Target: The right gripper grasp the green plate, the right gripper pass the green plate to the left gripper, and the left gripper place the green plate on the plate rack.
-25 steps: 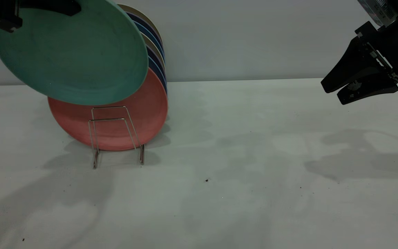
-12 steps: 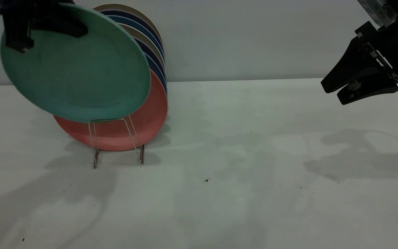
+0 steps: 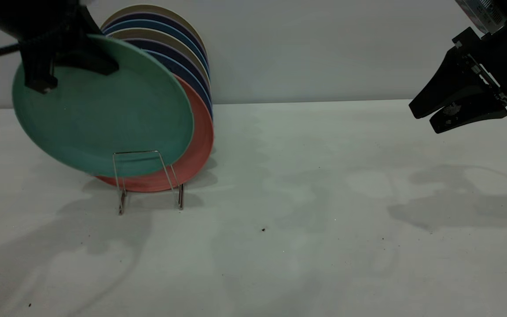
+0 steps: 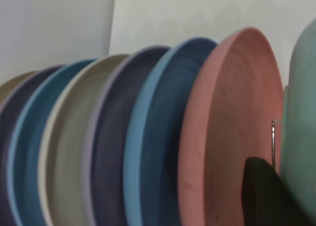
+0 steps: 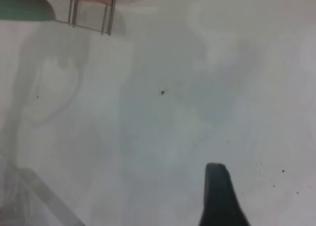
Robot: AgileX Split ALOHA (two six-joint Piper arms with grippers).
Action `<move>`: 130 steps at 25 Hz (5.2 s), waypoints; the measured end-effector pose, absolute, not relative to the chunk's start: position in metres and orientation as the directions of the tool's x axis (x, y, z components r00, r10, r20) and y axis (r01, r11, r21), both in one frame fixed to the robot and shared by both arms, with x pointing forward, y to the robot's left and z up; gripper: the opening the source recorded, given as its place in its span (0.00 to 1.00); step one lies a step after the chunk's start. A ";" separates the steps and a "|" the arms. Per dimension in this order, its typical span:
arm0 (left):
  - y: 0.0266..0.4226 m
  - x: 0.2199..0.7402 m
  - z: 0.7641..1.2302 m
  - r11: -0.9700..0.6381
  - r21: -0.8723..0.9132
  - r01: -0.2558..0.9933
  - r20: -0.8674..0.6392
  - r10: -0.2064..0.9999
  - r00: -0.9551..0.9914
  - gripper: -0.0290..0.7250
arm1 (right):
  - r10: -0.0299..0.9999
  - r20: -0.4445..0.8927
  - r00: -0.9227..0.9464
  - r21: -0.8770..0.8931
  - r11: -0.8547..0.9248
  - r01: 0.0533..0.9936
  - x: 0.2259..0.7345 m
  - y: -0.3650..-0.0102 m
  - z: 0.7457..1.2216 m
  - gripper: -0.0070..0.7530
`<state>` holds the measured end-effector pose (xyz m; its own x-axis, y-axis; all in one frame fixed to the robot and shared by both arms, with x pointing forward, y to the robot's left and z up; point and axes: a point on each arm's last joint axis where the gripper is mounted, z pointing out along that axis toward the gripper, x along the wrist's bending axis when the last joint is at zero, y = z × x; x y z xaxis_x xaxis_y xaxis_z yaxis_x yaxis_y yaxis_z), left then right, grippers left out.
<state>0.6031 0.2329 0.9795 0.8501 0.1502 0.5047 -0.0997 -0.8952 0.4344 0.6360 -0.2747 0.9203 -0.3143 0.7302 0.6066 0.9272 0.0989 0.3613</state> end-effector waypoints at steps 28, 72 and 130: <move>0.232 0.614 0.949 -0.884 0.467 -0.011 0.443 0.224 0.868 0.39 | 0.733 0.603 -0.313 0.363 0.097 0.927 0.636 -0.275 0.920 0.66; 0.272 0.547 1.066 -0.244 0.598 0.763 -0.044 0.941 0.335 0.62 | 0.741 0.590 -0.321 0.305 0.163 0.938 0.657 -0.271 0.973 0.54; 0.307 0.226 1.039 -0.001 0.742 0.670 0.040 0.998 -0.042 0.62 | 0.936 -0.026 -0.350 0.705 0.265 0.658 0.262 -0.285 1.047 0.51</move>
<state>0.2256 0.3068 1.0389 -0.0419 0.9983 0.0397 0.6702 -0.0013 0.7421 0.2618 -0.2849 1.0471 -0.3498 0.9365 -0.0256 0.6579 0.2650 0.7049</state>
